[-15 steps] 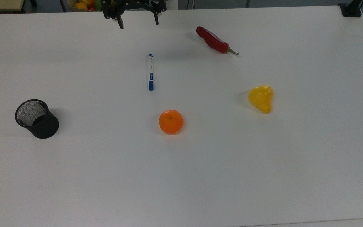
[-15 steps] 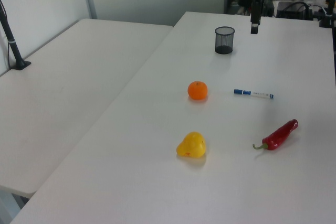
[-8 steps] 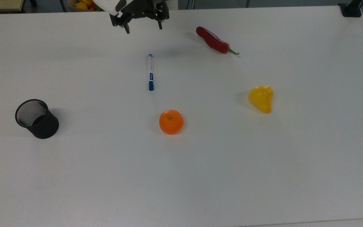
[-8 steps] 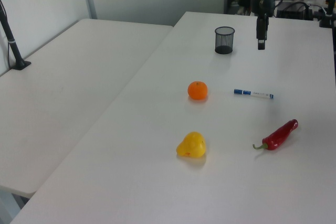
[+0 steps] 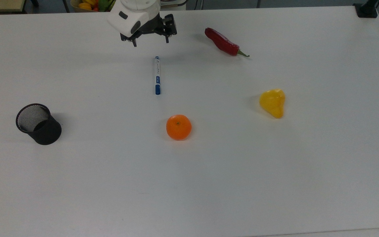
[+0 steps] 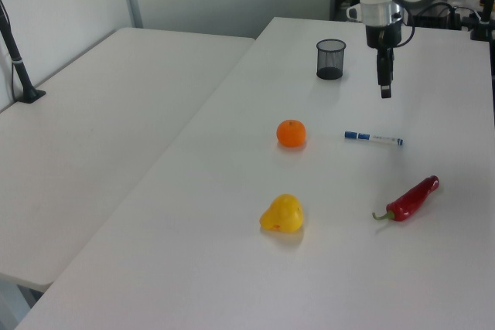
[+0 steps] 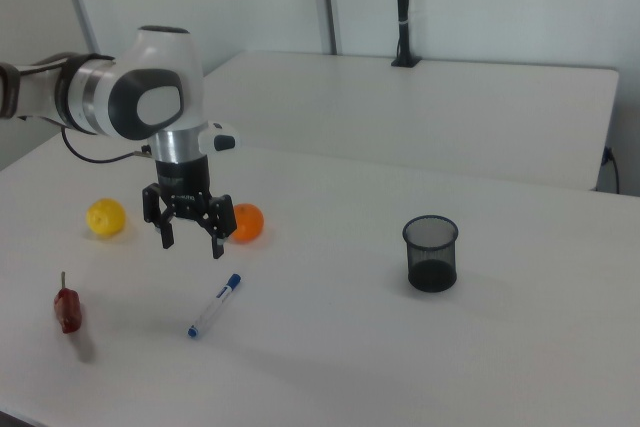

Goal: Place marker
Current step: 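Move the open gripper over the blue-capped white marker and lower it, then close the gripper on the marker's blue cap end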

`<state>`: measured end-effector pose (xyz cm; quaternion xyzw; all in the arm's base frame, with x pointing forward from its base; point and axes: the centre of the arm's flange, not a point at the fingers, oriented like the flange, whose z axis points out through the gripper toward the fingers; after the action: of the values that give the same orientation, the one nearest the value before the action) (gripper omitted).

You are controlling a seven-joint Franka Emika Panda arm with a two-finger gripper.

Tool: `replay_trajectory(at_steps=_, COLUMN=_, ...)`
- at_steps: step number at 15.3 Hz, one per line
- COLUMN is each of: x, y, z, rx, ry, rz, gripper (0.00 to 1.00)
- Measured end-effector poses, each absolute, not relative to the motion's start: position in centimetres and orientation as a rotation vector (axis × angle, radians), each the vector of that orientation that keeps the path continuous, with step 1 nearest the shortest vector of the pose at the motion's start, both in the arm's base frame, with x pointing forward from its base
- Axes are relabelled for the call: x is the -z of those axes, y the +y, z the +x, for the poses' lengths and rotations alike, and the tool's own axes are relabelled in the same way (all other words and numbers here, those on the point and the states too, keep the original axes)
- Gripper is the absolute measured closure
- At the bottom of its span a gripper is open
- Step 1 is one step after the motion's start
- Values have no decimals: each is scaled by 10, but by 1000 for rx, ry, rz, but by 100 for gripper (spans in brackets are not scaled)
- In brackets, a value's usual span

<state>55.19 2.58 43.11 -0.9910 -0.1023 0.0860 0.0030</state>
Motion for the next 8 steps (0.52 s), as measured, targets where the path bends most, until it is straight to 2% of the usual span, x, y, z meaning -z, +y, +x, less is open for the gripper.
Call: replay_trajectory(at_steps=8, x=-364, y=30, z=569, rx=-143, ry=-230, rz=-3137, gripper=0)
